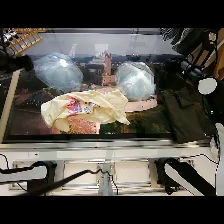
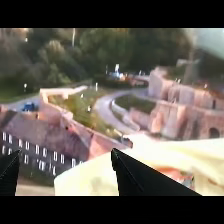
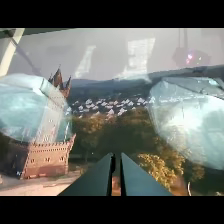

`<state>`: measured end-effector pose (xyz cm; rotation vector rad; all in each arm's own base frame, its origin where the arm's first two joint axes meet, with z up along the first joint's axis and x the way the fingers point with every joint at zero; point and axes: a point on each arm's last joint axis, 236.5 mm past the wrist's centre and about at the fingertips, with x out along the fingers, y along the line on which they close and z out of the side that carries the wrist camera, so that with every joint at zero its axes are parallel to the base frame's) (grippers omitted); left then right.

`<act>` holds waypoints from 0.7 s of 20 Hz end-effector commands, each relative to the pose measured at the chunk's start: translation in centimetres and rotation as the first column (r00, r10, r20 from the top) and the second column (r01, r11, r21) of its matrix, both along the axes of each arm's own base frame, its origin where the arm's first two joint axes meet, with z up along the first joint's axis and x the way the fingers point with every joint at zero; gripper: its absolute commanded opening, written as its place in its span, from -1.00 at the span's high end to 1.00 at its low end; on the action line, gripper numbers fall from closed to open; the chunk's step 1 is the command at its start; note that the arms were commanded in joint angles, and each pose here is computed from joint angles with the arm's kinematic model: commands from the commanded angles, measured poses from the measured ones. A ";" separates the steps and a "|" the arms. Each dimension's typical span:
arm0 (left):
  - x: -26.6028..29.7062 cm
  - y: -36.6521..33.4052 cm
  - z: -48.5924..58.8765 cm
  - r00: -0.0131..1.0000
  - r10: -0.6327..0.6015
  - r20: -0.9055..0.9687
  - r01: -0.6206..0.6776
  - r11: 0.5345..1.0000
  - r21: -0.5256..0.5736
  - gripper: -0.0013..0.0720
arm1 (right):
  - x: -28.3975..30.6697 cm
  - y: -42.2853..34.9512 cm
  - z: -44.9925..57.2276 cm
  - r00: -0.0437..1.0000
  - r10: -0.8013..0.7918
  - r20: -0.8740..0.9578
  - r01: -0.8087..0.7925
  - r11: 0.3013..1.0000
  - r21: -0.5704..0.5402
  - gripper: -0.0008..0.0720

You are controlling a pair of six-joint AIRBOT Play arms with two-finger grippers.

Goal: Fold the clothes and pants, and hang the long-sleeved shirts on hangers.

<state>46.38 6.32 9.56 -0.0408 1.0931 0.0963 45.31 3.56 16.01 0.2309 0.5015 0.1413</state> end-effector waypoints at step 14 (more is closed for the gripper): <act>-15.1 3.2 -12.8 0.857 -0.017 -0.516 -0.111 0.970 -0.216 -0.66 | -13.8 12.6 -20.1 0.719 0.427 -0.548 -0.452 0.887 0.098 0.00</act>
